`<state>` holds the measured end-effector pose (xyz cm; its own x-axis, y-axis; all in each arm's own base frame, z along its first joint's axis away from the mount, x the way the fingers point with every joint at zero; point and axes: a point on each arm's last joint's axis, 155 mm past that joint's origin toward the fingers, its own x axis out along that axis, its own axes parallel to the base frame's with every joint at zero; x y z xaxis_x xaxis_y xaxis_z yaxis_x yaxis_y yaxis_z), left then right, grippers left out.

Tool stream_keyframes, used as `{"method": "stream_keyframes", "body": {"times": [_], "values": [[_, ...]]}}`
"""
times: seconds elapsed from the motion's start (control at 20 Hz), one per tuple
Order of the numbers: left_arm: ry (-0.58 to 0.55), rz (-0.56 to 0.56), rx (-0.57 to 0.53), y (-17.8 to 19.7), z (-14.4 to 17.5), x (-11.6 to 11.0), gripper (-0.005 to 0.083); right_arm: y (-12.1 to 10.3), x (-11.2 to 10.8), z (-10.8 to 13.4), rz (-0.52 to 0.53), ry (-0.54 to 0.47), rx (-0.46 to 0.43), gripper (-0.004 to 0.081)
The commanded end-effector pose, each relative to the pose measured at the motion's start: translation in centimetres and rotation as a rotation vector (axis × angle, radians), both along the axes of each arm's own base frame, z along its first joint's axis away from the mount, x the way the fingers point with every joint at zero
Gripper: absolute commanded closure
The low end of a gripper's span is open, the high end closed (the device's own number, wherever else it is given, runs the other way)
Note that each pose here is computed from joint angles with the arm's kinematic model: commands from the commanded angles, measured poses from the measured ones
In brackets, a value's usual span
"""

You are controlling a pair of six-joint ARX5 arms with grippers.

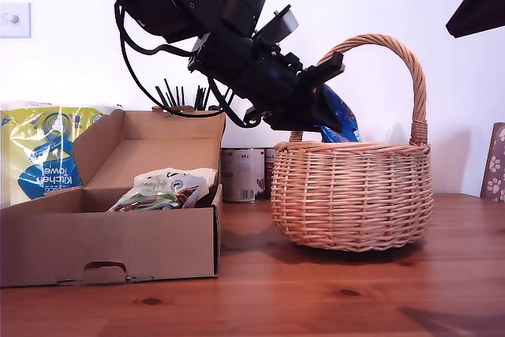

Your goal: Move the bags of Easter eggs from the cardboard box on the left into the woven basket on the right side.

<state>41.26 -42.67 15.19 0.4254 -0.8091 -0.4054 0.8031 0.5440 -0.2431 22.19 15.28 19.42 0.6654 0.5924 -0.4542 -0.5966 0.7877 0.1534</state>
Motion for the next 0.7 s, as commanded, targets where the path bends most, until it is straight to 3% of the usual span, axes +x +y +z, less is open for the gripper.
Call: {"method": "stream_keyframes", "body": {"times": [0.0, 0.35, 0.6, 0.65], "values": [[-0.001, -0.004, -0.003, -0.4, -0.3, -0.1, 0.0558, 0.2, 0.0, 0.5, 0.007, -0.014, 0.005, 0.0783], [-0.058, 0.067, -0.004, -0.4, 2.0, 1.6, 0.0529, 0.2, 0.0, 0.5, 0.01, -0.013, 0.006, 0.0783], [-0.032, 0.061, 0.029, -0.3, 5.8, 1.4, 0.0792, 0.2, 0.0, 0.5, 0.01, -0.013, 0.005, 0.0783], [-0.028, 0.053, 0.053, 0.1, 6.6, 1.0, 0.0797, 0.2, 0.0, 0.5, 0.01, -0.012, 0.005, 0.0783]]}}
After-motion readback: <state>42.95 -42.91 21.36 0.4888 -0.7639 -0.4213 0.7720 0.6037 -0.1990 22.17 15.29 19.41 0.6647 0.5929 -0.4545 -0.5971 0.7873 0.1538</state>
